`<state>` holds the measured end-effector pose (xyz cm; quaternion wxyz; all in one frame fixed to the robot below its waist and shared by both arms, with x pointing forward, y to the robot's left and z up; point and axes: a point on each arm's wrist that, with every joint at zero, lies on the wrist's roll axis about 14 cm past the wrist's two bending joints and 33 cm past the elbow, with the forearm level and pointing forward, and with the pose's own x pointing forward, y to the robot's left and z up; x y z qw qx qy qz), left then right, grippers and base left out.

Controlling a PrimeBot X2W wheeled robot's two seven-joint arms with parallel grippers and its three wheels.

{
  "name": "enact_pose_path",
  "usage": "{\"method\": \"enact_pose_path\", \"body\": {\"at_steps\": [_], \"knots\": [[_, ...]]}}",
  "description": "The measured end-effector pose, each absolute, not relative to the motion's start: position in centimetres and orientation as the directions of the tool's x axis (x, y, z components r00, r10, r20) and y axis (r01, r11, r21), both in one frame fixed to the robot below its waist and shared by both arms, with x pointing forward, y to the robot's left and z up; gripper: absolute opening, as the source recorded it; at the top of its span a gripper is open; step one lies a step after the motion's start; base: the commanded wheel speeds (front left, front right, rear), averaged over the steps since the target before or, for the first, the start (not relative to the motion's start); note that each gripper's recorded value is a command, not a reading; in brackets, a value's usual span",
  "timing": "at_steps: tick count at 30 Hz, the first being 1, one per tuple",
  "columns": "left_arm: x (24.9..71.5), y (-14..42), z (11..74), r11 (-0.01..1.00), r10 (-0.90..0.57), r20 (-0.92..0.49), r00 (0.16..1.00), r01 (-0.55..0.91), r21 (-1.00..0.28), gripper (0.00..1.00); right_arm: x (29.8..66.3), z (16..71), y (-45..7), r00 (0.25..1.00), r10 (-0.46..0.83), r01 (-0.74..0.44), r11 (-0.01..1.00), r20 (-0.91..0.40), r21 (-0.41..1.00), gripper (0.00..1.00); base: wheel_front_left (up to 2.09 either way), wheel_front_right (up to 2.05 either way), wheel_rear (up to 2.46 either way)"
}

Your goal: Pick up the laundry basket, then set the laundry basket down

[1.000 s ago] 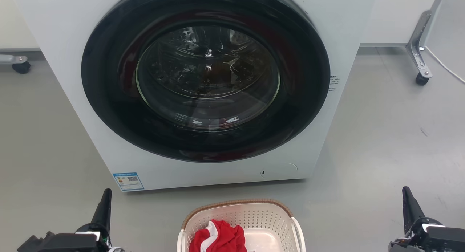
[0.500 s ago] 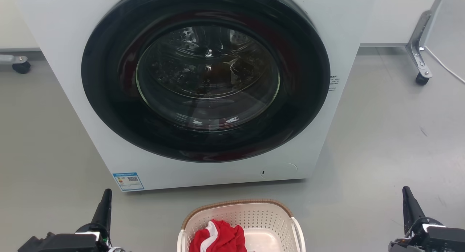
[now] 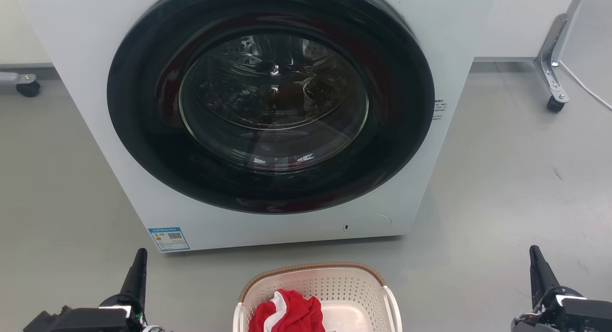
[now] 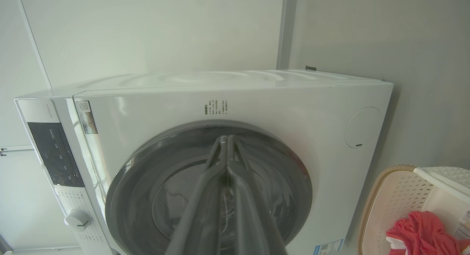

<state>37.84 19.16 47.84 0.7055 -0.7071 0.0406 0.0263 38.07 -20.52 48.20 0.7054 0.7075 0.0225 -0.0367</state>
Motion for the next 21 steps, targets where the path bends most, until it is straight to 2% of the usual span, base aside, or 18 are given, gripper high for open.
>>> {"method": "enact_pose_path", "body": {"at_steps": [21], "knots": [[37.85, 19.16, 47.9, -0.001, -0.02, -0.09, 0.996, -0.09, -0.996, 0.0, 38.07, 48.2, -20.52, 0.996, -0.02, 0.084, -0.005, -0.084, 0.996, 0.0, 0.0, 0.0, 0.0]]}}
